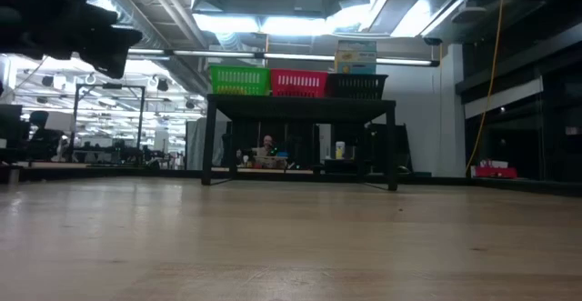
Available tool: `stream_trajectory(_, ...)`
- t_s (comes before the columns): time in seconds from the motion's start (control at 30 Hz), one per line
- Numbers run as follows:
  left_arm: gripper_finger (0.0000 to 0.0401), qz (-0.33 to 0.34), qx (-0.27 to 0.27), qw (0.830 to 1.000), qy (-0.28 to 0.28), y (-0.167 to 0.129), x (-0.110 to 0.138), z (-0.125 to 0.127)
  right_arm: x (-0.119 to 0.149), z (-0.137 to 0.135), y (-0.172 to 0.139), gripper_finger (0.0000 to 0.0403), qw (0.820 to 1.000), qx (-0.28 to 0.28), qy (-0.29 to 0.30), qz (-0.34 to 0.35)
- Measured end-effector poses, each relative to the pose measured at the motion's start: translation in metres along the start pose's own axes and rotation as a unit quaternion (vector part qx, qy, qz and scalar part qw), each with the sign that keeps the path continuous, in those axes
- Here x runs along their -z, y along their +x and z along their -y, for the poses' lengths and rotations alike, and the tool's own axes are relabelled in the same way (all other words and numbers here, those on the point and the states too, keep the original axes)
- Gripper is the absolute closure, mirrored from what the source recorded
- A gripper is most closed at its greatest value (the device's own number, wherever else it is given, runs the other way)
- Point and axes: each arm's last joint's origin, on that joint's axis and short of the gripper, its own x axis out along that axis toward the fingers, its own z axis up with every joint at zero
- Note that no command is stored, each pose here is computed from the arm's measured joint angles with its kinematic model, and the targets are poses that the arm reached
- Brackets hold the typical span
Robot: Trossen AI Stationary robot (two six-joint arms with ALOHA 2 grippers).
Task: Pick & Place Office Desk Supplies
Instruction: Return to Home Position
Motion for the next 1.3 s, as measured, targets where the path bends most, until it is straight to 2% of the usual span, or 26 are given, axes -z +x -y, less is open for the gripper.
stream_trajectory(0.2,0.0226,-0.019,-0.020,1.000,0.007,0.000,0.004,-0.001,0.004,0.002,-0.019,0.0202,1.000,-0.026,-0.002,-0.002)
stream_trajectory(0.33,0.0226,-0.043,-0.028,0.999,-0.007,0.000,0.009,-0.002,0.010,0.005,-0.029,0.0202,1.000,-0.008,-0.001,0.009)
stream_trajectory(0.5,0.0226,-0.042,-0.029,0.999,0.002,0.000,0.008,-0.002,0.032,0.006,-0.021,0.0202,0.998,0.055,0.000,-0.015)
stream_trajectory(0.67,0.0226,-0.045,-0.032,0.998,0.008,-0.001,0.011,-0.003,0.050,0.003,-0.013,0.0202,0.999,0.054,0.000,-0.001)
stream_trajectory(0.77,0.0226,-0.067,-0.041,0.997,0.015,-0.001,0.015,-0.004,0.065,0.001,-0.009,0.0202,0.999,0.050,0.003,-0.016)
stream_trajectory(0.87,0.0226,-0.072,-0.054,0.996,0.017,-0.001,0.016,-0.005,0.066,0.001,-0.009,0.0202,0.998,0.054,0.014,-0.012)
stream_trajectory(1.03,0.0226,-0.073,-0.055,0.995,0.027,-0.002,0.017,-0.005,0.074,0.000,-0.009,0.0202,0.997,0.057,0.030,-0.047)
stream_trajectory(1.3,0.0226,-0.091,-0.064,0.993,0.033,-0.002,0.021,-0.005,0.073,0.001,-0.009,0.0202,0.997,0.057,0.025,-0.044)
